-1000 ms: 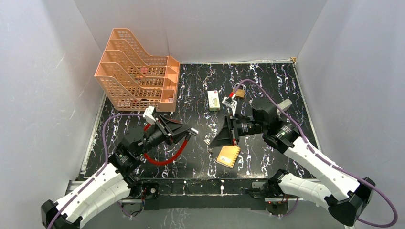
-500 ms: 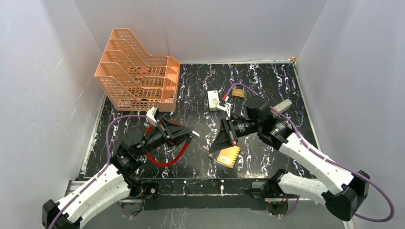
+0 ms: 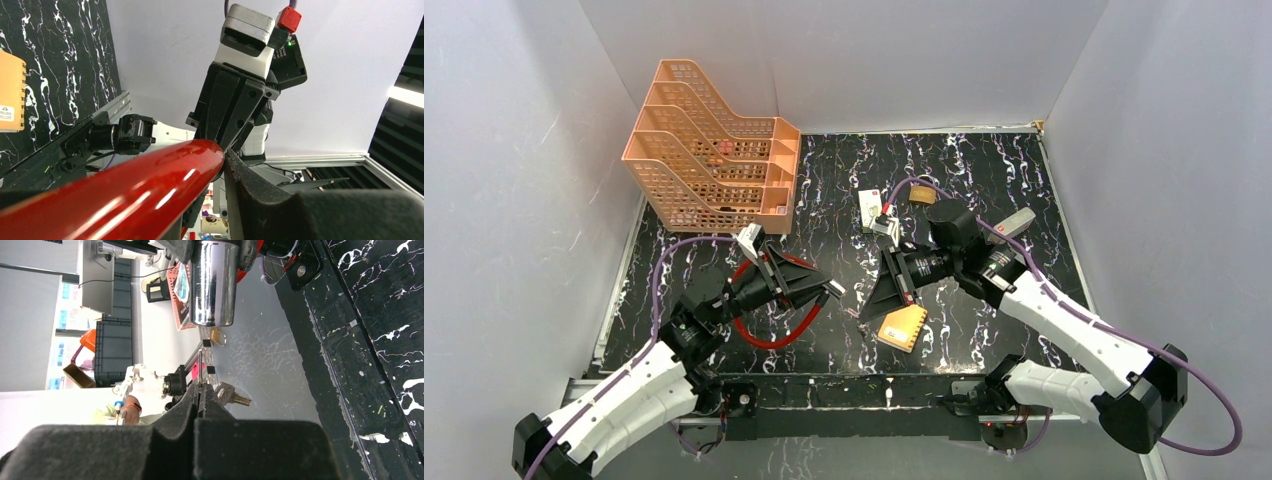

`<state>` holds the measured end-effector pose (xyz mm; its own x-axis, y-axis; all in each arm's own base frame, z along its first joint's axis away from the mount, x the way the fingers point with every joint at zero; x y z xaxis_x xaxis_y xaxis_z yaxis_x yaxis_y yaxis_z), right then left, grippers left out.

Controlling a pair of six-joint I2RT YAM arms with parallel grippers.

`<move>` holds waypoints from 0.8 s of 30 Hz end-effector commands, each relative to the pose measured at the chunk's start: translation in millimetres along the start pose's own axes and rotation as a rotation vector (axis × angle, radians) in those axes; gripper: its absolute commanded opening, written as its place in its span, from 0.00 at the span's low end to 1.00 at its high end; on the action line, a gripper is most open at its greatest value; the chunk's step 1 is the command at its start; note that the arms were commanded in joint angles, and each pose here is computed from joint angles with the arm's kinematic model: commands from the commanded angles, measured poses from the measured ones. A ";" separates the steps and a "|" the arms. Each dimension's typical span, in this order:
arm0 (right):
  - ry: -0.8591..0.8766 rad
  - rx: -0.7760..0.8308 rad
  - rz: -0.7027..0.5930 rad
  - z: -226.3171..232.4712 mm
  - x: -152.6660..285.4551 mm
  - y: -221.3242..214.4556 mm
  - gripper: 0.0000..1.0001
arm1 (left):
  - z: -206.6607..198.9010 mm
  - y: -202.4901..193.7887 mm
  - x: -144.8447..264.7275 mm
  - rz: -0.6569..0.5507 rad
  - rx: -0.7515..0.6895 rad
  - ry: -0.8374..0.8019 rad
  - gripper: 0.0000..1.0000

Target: Unlock with the key

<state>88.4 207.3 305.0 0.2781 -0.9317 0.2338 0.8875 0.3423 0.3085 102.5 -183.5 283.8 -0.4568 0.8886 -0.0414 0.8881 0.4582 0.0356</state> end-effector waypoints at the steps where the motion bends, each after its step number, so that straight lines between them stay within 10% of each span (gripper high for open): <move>1: 0.017 0.071 -0.011 13.8 2.7 6.6 0.00 | -29.5 -4.4 8.6 0.030 -0.056 -0.107 0.00; 24: -0.003 0.084 -0.041 16.0 -0.1 17.0 0.00 | -29.2 -6.9 14.1 0.033 -0.071 -0.112 0.00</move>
<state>95.5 212.4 307.0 0.2489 -0.9320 0.2635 0.8904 0.3273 0.3163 95.6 -178.4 284.0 -0.4464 0.8940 -0.0376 0.8923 0.4479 0.0572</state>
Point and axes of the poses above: each gripper's point midway between its finger pads, its own x axis back along the fingers, its own z axis along the line the jaws close on, y = z × x, the point moved 9 cm from there along x, back along the fingers, and after that the axes turned 1 degree about -x, right-handed, at the moved point
